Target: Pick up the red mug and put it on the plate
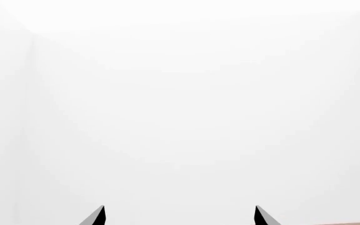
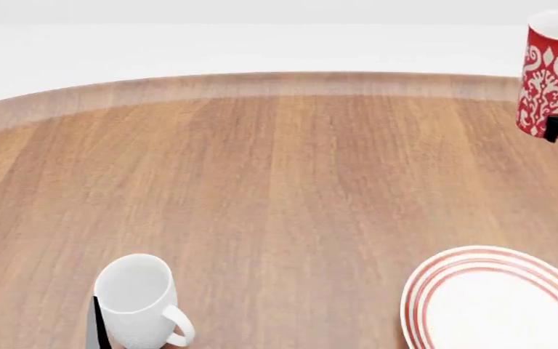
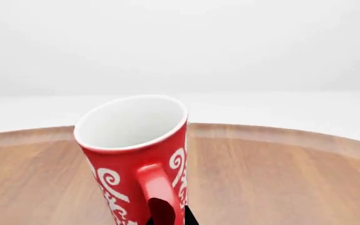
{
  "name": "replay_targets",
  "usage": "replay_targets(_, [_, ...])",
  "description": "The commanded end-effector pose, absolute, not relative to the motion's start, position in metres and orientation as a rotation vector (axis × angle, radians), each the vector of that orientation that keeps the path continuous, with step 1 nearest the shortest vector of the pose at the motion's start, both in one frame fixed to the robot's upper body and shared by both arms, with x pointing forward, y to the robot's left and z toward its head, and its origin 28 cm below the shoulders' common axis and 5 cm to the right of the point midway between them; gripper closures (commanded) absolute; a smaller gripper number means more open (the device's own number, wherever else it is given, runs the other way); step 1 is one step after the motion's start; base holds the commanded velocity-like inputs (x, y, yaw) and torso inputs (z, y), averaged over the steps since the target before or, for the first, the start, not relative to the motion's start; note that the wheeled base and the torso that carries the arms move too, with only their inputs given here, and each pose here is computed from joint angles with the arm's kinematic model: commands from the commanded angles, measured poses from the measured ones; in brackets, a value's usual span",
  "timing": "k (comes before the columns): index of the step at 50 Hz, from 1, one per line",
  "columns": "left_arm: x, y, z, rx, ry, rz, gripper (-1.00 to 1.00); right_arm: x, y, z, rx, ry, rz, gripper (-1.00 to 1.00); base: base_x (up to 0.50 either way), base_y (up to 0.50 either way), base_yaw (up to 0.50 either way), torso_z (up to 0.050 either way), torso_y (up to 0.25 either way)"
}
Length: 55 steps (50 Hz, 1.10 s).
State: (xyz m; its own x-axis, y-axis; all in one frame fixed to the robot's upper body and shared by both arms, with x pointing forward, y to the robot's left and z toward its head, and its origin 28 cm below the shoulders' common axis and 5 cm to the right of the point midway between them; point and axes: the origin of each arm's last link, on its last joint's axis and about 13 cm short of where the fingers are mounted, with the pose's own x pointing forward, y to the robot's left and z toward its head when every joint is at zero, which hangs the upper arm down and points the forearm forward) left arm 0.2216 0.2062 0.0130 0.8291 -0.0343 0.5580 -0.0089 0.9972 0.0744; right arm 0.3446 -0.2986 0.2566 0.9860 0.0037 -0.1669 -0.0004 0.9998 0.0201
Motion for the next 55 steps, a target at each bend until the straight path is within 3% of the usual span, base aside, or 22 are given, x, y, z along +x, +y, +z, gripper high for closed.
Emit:
replay_targets(1, [0.222, 0.206, 0.013, 0.078, -0.596, -0.013, -1.00, 0.349, -0.299, 0.231, 0.069, 0.196, 0.030, 1.00, 0.00, 0.00, 0.00, 0.000, 0.000])
replay_targets(55, [0.222, 0.206, 0.013, 0.087, -0.597, -0.018, -1.00, 0.346, -0.304, 0.173, 0.149, 0.232, -0.003, 1.00, 0.00, 0.00, 0.00, 0.000, 0.000])
